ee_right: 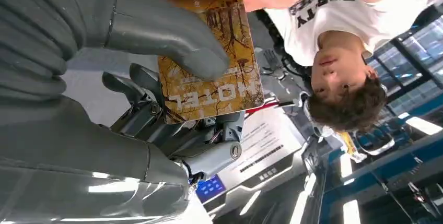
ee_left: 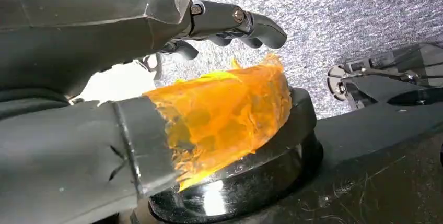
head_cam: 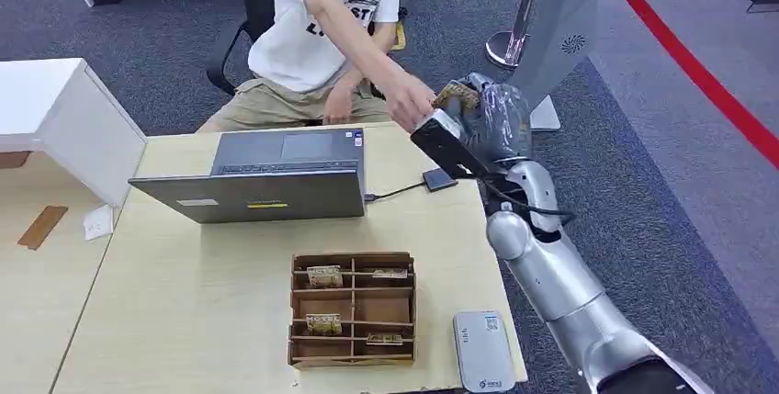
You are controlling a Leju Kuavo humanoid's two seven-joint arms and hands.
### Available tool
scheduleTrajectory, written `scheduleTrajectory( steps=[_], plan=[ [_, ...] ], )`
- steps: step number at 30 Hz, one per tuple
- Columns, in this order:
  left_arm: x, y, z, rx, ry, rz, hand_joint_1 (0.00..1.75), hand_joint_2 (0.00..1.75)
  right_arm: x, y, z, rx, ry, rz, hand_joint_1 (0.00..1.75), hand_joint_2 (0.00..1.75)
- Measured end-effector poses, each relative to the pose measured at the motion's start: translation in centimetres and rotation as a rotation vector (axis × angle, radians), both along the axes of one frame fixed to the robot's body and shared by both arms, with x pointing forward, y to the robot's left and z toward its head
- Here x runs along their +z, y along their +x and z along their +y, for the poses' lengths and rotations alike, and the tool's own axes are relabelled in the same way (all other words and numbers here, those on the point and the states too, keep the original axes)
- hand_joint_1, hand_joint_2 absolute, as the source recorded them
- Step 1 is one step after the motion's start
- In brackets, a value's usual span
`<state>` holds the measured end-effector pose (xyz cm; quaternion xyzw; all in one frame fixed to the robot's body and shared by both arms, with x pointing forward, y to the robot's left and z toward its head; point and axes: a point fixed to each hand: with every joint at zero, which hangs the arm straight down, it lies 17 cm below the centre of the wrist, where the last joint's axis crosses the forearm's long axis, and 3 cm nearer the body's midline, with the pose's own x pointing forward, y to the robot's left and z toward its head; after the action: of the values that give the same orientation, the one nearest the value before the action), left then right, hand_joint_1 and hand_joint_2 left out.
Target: Pass the card to the sensor for recognition and then transmit it.
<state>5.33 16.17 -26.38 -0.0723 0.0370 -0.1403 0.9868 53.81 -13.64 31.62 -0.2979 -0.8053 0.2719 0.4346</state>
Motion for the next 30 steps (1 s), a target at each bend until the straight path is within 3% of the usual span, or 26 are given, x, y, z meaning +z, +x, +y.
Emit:
scheduleTrajectory(
  steps=[8, 9, 10, 22, 30],
  plan=[
    [0.0, 0.0, 0.0, -0.014, 0.002, 0.005, 0.00, 0.00, -0.3, 0.2, 2.7, 0.019, -0.008, 0.018, 1.75, 1.75],
    [0.0, 0.0, 0.0, -0.014, 0.002, 0.005, 0.00, 0.00, -0.3, 0.1, 3.1, 0.025, -0.007, 0.021, 0.56, 1.75],
    [0.0, 0.0, -0.1, -0.013, 0.001, 0.005, 0.00, 0.00, -0.3, 0.0, 3.5, 0.032, -0.007, 0.023, 0.00, 1.75],
    [0.1, 0.0, -0.2, 0.002, -0.001, 0.004, 0.00, 0.00, -1.0, -0.7, 6.1, 0.090, -0.026, 0.050, 0.00, 1.75],
    [0.0, 0.2, -0.2, 0.021, -0.001, -0.005, 0.00, 0.00, -1.1, -2.4, 6.7, 0.157, 0.075, 0.051, 0.00, 1.75]
  ],
)
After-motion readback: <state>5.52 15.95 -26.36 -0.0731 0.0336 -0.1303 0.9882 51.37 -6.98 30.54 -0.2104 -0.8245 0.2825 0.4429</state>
